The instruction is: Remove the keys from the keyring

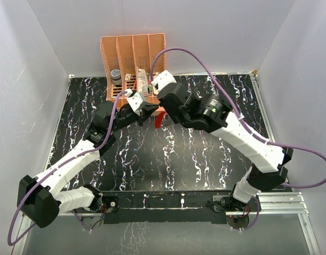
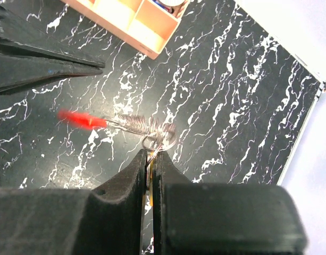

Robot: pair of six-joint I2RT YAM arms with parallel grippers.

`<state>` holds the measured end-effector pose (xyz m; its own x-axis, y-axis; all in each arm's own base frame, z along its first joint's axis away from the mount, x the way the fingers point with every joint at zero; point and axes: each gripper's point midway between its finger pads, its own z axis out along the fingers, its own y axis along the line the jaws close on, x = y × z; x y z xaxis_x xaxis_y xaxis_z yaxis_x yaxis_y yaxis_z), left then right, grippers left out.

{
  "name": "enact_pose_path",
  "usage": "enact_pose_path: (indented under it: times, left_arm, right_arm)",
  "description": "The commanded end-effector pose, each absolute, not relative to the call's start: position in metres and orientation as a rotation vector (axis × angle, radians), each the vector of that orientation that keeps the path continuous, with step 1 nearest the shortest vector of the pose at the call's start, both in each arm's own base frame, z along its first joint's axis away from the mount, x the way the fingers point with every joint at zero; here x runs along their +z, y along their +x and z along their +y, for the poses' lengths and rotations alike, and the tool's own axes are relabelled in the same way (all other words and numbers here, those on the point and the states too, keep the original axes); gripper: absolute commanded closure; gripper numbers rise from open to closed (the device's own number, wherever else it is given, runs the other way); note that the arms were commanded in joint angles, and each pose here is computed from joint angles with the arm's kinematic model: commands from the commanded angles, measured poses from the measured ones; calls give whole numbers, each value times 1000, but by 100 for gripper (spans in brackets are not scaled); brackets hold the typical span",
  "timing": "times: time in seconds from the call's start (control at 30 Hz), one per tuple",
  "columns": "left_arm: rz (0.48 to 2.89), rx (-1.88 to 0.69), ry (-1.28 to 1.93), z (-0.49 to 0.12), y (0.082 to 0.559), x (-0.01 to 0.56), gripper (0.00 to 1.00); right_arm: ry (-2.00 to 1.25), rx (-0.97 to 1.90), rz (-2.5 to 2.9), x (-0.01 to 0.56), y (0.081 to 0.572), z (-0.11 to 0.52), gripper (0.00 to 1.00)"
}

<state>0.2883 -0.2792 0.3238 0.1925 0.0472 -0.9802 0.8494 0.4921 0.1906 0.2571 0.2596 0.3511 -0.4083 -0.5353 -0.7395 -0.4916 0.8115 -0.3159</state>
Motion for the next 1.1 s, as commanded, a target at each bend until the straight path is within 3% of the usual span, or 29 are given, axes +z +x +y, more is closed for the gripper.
enact_pose_path:
  times: [0.0, 0.1, 0.33, 0.57, 0.8, 1.07]
  left_arm:
    - [1335, -639, 888, -272, 299, 308, 100]
    - [1345, -656, 872, -274, 299, 306, 100]
    - [1207, -717, 835, -277, 288, 351, 79]
    - [1004, -807, 849, -278, 256, 409, 73]
    - [1000, -832, 876, -282, 252, 416, 72]
    - [1043, -747, 831, -267, 255, 406, 72]
  right_arm:
    - [-597, 20, 1934, 411, 256, 239, 100]
    - [-596, 42, 1907, 416, 256, 241, 100]
    - [-621, 26, 1918, 411, 257, 243, 100]
    - [-635, 52, 1918, 410, 255, 246, 100]
    - [-762, 70, 1983, 395, 252, 267, 100]
    - [-870, 298, 2065, 375, 223, 294, 100]
